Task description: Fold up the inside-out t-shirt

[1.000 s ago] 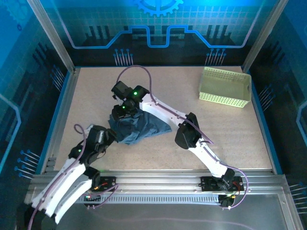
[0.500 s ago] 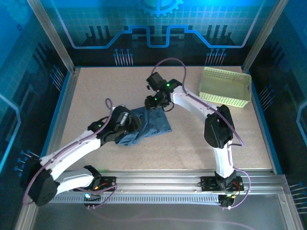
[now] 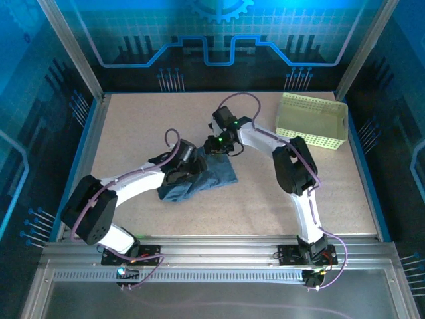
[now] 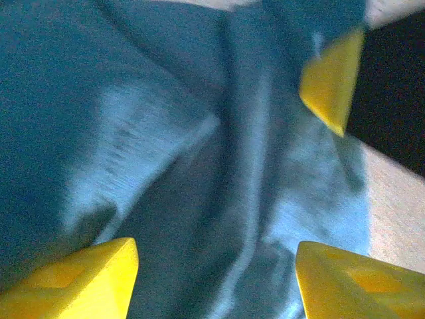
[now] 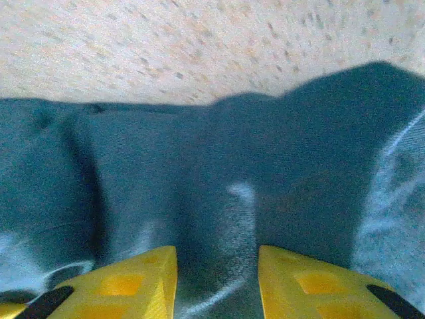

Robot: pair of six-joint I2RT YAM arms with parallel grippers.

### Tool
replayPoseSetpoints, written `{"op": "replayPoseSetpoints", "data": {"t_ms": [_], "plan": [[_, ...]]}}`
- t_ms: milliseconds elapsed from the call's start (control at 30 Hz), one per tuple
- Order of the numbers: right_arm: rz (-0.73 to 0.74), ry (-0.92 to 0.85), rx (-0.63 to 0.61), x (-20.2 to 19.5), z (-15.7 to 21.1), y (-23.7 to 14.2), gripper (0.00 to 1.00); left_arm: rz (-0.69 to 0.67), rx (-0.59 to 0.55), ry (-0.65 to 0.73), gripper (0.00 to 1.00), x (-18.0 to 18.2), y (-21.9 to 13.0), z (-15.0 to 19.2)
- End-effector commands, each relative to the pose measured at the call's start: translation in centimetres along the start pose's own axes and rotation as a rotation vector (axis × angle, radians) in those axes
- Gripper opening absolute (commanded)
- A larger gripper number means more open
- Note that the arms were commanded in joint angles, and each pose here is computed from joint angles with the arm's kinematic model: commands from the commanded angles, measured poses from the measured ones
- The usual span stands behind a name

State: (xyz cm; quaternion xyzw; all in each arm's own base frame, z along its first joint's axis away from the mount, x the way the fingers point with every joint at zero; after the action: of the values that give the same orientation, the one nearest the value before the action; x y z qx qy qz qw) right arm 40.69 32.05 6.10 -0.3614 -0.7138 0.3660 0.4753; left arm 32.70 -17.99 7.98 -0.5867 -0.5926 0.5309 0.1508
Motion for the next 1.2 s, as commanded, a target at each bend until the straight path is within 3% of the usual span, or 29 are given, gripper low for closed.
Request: {"op": "replayPoseSetpoints", "data": {"t_ms": [0,133,233,400,533,667,767,967,1167], "plan": [[0.084,0.07,0.04,-2.9,0.9,1.4,0.35,-0.048,-0.005,-0.058,0.65,3.1,1.1,-0.8],[0.232,0.154,0.061,-6.4,4.1,0.9,0.31,-0.057,-0.018,-0.09,0.65,4.8,1.0,-2.5],[0.27,0.18,0.07,-6.9,7.9,-0.1,0.31,-0.03,-0.021,-0.054,0.66,3.6,1.3,-3.8],[0.261,0.204,0.064,-4.2,15.7,-2.4,0.31,0.082,0.099,0.025,0.66,-1.3,4.4,-4.6],[0.226,0.137,0.059,-0.4,19.5,-3.8,0.34,0.145,0.213,0.153,0.67,-6.6,6.1,-4.3],[0.245,0.054,-0.033,0.9,17.7,-7.9,0.41,0.167,0.204,0.249,0.72,-10.0,3.3,-4.9],[0.277,-0.029,-0.145,0.4,14.4,-11.0,0.44,0.153,0.126,0.231,0.77,-9.3,-0.9,-6.7],[0.192,-0.219,-0.205,0.3,9.2,-11.0,0.55,0.004,-0.061,0.088,0.8,-1.3,-7.3,-7.2],[0.125,-0.42,-0.171,2.1,6.2,-8.1,0.63,-0.047,-0.04,-0.062,0.81,6.3,-6.0,-3.9]]}}
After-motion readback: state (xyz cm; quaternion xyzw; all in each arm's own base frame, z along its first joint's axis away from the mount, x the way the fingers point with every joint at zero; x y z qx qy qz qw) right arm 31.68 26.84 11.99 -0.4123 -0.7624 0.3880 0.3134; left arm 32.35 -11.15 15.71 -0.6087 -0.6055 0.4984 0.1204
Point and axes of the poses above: each hand's point on the last joint's axis, 136 mm out from that joint toward the fingers, its own y axis out along the fingers, its own x axis along the line the jaws close on, z = x × y, the point moved 1 cm from there along -y, back along the fingers, and after that the axes turned 1 degree about -y, right-handed, at the moved point
